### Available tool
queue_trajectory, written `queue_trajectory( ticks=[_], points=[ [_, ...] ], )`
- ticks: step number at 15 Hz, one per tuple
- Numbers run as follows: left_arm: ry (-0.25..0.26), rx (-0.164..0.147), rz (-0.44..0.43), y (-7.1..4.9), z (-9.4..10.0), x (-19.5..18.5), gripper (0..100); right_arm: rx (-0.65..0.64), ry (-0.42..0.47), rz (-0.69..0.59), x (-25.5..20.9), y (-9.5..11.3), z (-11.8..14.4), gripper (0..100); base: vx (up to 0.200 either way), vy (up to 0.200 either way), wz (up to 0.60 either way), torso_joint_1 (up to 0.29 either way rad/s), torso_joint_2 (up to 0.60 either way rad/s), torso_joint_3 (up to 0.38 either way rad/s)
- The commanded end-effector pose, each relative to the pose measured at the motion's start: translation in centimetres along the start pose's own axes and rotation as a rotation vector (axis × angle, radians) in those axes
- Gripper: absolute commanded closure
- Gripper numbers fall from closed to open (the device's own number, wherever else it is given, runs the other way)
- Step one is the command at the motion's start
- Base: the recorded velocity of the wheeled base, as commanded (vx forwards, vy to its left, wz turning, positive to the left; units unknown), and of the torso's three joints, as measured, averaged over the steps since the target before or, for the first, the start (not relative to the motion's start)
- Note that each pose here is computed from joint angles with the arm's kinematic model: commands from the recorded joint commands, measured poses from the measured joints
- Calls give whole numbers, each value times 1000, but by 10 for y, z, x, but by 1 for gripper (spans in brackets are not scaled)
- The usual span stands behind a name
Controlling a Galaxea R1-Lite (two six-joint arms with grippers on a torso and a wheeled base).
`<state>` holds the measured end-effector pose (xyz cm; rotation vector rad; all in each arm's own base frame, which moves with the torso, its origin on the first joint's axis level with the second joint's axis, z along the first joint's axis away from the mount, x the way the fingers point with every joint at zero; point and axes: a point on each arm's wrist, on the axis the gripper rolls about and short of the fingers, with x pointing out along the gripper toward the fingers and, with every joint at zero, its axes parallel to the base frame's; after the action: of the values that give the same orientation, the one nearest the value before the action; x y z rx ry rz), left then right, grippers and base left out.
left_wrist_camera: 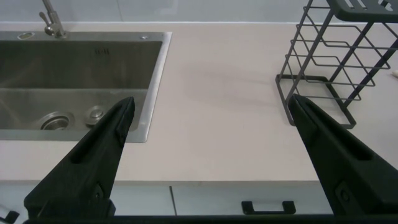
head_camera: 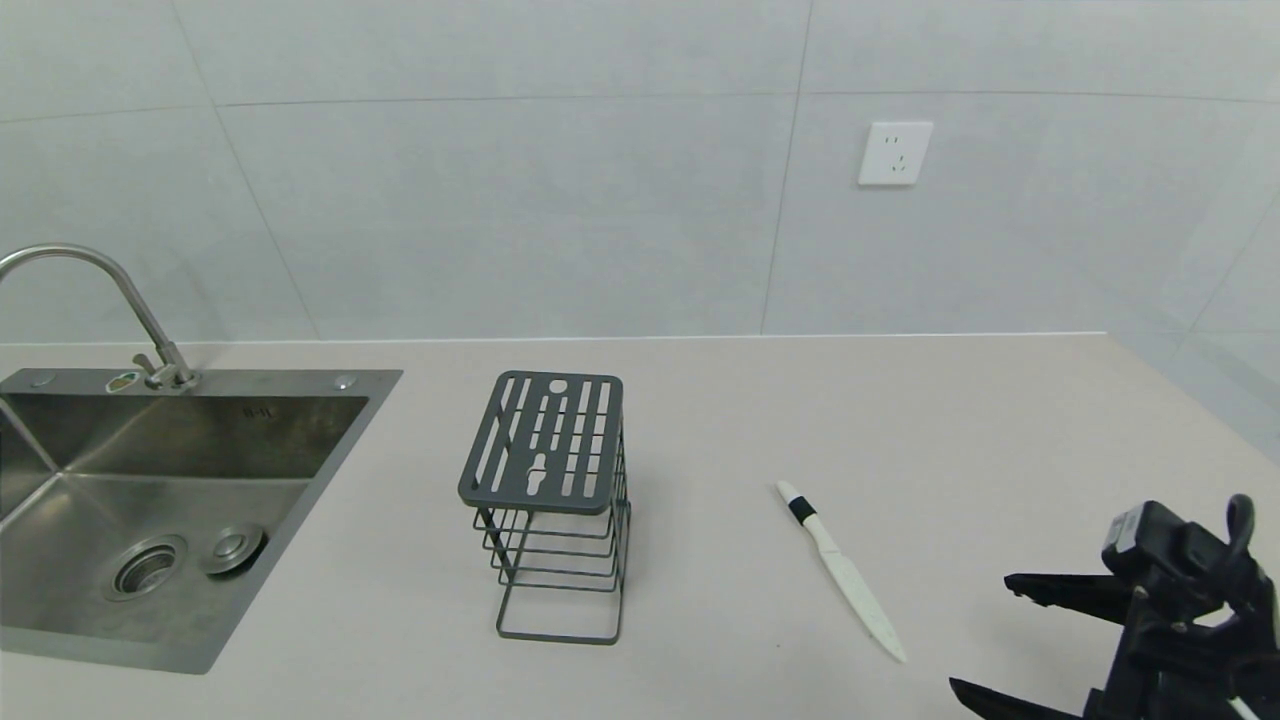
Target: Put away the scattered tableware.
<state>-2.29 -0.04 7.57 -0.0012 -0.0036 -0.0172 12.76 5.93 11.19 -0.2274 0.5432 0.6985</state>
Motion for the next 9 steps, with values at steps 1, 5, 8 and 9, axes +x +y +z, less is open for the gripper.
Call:
queue_trajectory(
  ticks=[1, 5, 8, 9],
  points=[
    [1, 0, 0, 0, 0, 0, 0, -13, 31, 6, 8, -1, 0, 0, 0, 0, 0, 0, 0, 0],
    [1, 0, 0, 0, 0, 0, 0, -9, 51, -3, 20, -5, 3, 0, 0, 0, 0, 0, 0, 0],
    [1, -2, 0, 0, 0, 0, 0, -10, 52, -7, 32, -9, 7, 0, 0, 0, 0, 0, 0, 0],
    [1, -2, 0, 0, 0, 0, 0, -10, 57, -9, 33, -9, 8, 0, 0, 0, 0, 0, 0, 0]
  ],
)
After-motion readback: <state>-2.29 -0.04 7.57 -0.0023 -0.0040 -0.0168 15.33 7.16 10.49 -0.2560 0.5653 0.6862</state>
